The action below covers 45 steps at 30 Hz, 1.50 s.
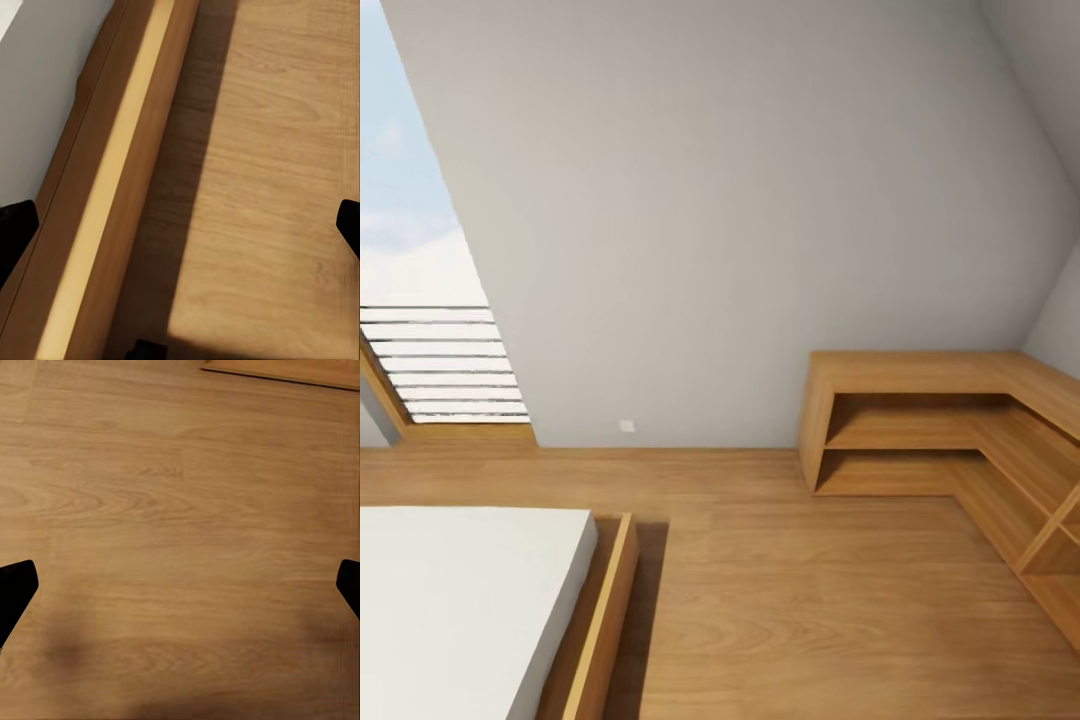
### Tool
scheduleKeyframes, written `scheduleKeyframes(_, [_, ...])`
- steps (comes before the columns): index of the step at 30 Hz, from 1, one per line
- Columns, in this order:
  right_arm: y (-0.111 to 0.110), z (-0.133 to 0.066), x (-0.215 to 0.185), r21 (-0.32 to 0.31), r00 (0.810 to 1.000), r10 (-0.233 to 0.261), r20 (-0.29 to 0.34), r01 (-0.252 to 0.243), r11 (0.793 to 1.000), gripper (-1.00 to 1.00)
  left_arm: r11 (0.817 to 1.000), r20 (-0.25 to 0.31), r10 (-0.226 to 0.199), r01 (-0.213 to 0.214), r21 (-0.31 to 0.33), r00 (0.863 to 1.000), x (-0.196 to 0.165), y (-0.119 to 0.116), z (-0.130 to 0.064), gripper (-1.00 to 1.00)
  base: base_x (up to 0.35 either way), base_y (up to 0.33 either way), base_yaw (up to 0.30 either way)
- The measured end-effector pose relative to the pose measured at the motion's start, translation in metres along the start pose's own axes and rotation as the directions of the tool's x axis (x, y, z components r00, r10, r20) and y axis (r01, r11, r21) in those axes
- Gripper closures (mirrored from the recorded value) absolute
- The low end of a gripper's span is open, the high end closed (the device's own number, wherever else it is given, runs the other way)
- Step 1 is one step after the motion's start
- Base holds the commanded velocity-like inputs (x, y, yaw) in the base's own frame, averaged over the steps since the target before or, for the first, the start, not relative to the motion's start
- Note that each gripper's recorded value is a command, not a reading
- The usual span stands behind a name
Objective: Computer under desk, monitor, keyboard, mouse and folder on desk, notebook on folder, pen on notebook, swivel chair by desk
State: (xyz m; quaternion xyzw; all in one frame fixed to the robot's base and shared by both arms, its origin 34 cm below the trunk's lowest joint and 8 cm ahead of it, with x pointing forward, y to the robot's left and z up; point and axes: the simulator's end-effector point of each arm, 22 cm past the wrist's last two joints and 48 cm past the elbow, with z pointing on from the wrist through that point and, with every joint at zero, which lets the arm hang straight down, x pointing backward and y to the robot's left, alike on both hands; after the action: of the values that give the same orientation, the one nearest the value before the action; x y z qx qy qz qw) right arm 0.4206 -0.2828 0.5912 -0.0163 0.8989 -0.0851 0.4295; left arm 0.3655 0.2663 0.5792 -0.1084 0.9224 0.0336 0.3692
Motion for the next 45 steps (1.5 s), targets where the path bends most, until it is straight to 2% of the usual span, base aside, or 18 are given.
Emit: scheduleKeyframes(45, [0.0006, -0.0002, 0.0005, -0.003, 1.0, -0.003, -0.001, 0.003, 1.0, -1.0, 1.0, -0.009, 0.0, 0.0, 0.0, 1.0, 0.0039, -0.0002, -0.0009, -1.0, 0.262, -0.001, -0.015])
